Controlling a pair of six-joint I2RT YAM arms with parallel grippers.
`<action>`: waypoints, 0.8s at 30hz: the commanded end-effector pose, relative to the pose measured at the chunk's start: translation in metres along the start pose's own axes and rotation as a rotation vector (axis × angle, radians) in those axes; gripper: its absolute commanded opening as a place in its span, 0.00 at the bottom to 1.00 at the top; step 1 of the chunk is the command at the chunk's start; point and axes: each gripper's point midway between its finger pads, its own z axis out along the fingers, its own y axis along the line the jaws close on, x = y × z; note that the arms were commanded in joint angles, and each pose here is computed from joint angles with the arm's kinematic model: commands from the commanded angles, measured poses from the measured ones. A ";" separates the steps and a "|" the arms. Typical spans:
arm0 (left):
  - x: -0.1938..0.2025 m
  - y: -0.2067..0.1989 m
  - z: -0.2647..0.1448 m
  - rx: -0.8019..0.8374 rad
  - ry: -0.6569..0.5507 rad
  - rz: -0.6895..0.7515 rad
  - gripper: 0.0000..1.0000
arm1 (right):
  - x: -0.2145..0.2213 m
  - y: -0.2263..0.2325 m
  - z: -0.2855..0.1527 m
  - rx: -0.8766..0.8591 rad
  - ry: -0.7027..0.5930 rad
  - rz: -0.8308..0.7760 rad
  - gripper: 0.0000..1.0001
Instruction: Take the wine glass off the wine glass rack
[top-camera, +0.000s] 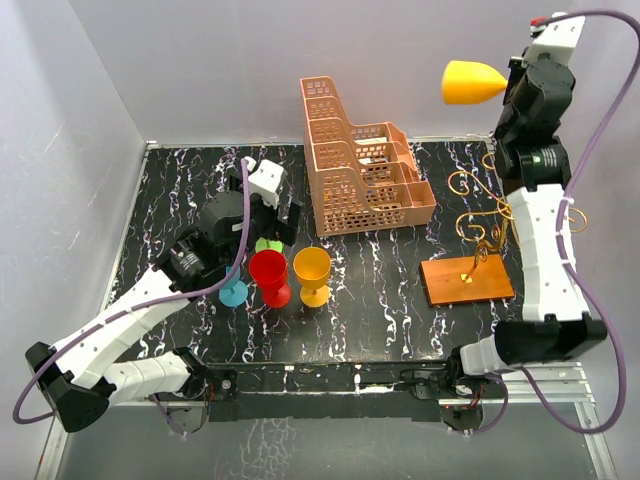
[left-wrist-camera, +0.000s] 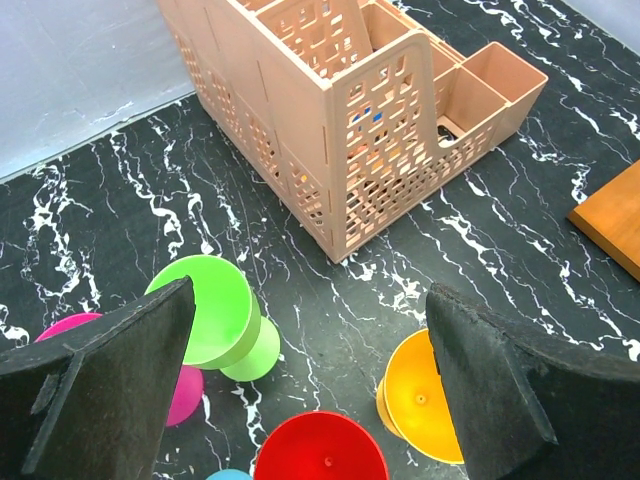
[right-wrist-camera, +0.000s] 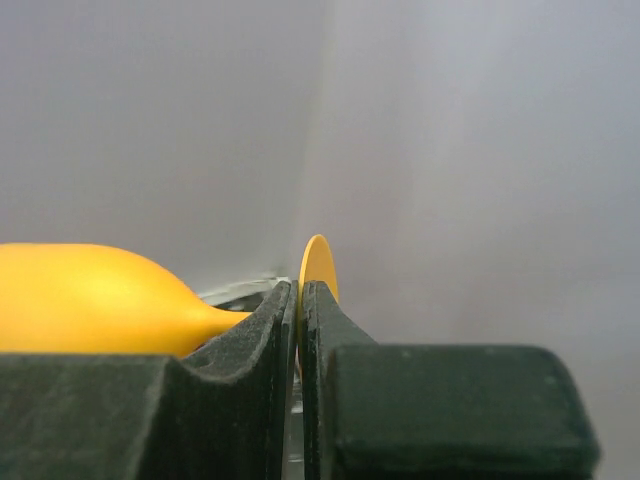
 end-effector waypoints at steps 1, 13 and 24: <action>-0.006 0.007 -0.001 -0.008 -0.019 -0.021 0.97 | -0.044 0.052 -0.049 -0.395 -0.157 0.437 0.08; -0.026 0.048 -0.022 -0.118 -0.130 -0.085 0.97 | -0.041 0.111 -0.160 -1.000 -0.220 0.782 0.08; -0.099 0.037 -0.062 0.077 -0.371 -0.481 0.97 | -0.012 0.132 -0.200 -1.196 -0.108 0.964 0.08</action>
